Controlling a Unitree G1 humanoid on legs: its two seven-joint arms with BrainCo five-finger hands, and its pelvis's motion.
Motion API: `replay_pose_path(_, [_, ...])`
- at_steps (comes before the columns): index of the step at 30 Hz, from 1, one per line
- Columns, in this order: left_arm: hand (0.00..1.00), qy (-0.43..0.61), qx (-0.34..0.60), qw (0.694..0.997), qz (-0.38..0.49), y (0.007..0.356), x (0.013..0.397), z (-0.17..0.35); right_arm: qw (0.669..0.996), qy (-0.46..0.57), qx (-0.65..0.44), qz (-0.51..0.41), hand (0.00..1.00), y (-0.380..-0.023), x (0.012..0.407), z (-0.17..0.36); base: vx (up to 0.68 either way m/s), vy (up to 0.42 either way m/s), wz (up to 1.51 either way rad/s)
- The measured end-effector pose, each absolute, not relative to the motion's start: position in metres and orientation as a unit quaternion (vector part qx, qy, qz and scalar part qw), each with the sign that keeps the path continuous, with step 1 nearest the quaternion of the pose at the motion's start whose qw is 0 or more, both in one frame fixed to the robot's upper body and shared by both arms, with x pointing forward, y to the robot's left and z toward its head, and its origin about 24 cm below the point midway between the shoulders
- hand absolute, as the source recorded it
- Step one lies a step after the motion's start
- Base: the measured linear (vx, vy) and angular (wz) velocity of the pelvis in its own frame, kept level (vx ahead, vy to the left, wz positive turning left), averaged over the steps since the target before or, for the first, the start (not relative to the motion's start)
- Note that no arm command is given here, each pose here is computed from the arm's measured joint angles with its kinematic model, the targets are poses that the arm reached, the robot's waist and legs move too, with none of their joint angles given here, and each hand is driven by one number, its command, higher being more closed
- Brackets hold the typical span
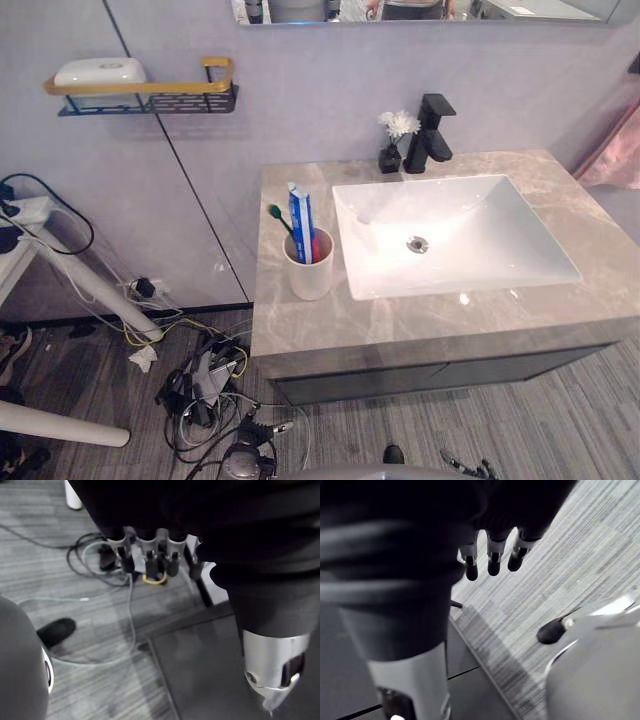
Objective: Organize washtable
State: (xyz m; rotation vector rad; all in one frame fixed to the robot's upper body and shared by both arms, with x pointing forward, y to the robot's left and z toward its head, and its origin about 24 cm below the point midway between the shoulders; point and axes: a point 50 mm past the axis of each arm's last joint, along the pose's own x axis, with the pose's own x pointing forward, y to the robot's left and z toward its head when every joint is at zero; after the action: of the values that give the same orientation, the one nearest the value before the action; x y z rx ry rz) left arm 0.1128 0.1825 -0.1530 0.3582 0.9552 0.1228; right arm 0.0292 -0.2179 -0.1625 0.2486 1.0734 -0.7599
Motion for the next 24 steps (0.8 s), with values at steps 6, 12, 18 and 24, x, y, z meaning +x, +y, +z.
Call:
replay_pose_path(6, [0.00,0.489,0.036,0.855,0.170,0.199,0.098,-0.158,0.762,0.525,0.130,-0.356,0.00,-0.220,0.020,-0.167,0.05,0.006,0.15])
replay_pose_path(12, [0.00,0.473,-0.114,0.825,0.288,0.207,0.089,-0.159,0.771,0.523,0.125,-0.340,0.00,-0.222,0.023,-0.166,-0.03,-0.008,0.07])
replay_pose_path(18, [0.00,0.278,-0.263,0.807,0.451,0.249,0.115,-0.123,0.777,0.524,0.117,-0.330,0.00,-0.222,0.025,-0.166,-0.02,-0.007,0.12])
replay_pose_path(24, [0.00,0.023,-0.256,0.840,0.478,0.292,0.154,-0.037,0.785,0.524,0.102,-0.315,0.00,-0.224,0.027,-0.165,0.07,-0.006,0.07])
